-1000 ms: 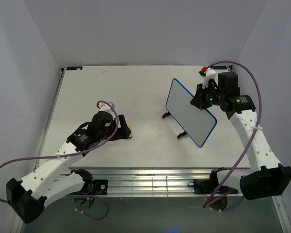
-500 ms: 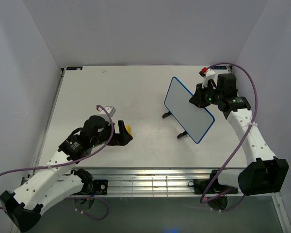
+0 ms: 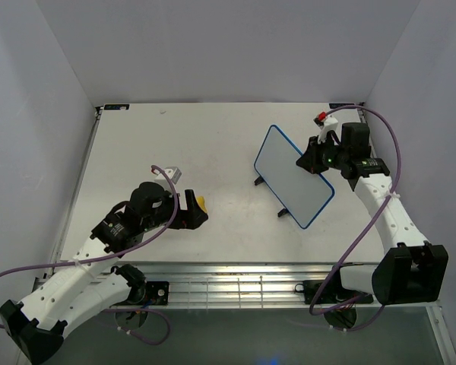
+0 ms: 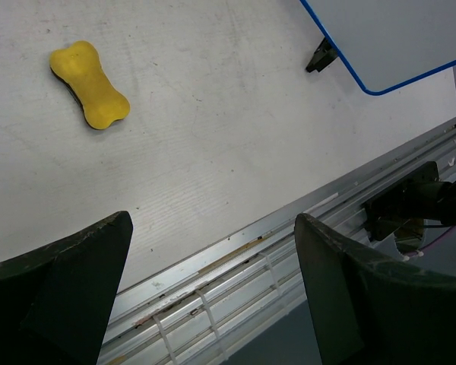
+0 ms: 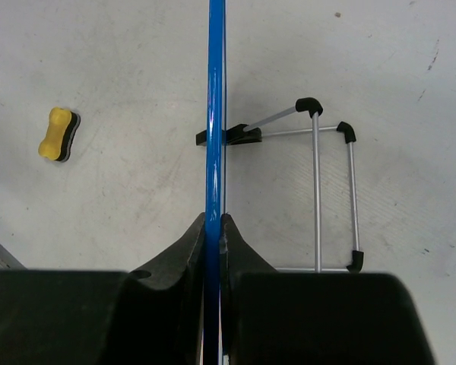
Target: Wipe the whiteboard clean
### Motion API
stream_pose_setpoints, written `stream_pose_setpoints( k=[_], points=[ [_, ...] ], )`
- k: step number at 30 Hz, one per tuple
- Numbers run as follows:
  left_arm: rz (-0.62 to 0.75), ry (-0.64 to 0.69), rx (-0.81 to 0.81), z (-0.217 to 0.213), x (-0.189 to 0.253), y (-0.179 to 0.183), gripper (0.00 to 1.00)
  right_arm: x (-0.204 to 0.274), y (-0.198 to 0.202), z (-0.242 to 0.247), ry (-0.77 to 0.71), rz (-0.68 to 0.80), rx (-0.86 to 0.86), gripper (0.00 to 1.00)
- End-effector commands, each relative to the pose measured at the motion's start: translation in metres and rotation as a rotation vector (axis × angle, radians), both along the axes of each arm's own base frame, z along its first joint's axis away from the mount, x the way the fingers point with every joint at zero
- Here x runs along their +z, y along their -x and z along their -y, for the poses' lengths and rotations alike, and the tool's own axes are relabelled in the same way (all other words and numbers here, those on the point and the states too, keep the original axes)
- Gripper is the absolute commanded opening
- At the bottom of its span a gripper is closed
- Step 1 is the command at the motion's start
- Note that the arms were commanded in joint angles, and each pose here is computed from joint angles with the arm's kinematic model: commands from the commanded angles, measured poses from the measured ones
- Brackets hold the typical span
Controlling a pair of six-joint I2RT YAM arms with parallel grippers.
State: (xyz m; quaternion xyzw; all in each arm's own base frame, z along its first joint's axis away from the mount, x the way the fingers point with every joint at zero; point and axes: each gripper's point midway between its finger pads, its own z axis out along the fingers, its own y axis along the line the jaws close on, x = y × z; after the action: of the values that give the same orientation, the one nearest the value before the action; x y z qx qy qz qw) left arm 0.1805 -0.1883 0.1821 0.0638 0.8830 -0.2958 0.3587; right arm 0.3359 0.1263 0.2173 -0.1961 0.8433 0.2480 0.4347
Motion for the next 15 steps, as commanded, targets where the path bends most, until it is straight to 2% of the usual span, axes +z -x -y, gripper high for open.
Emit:
stream_pose_setpoints(
  k=[1,8,9,10,12,13,15],
  points=[
    [0.02,0.018,-0.019,0.003,0.004,0.0,0.98,0.022,-0.014,-0.004,-0.062,0.103,0.008,0.08],
    [0.012,0.017,-0.033,0.005,0.002,0.001,0.98,0.0,-0.012,0.003,-0.045,0.074,0.015,0.08],
    [0.012,0.017,-0.033,0.005,0.002,0.001,0.98,-0.003,-0.011,0.003,-0.042,0.073,0.021,0.11],
    [0.011,0.019,-0.037,0.006,0.002,0.002,0.98,-0.004,-0.01,0.003,-0.04,0.074,0.028,0.19],
    [0.009,0.02,-0.044,0.007,0.002,0.003,0.98,-0.01,-0.012,0.005,-0.025,0.069,0.025,0.23],
    [0.011,0.024,-0.047,0.008,0.002,0.003,0.98,-0.012,-0.013,0.006,-0.019,0.066,0.02,0.32],
    [0.012,0.026,-0.055,0.009,0.002,0.004,0.98,-0.018,-0.017,0.012,0.009,0.056,-0.01,0.4]
  ],
)
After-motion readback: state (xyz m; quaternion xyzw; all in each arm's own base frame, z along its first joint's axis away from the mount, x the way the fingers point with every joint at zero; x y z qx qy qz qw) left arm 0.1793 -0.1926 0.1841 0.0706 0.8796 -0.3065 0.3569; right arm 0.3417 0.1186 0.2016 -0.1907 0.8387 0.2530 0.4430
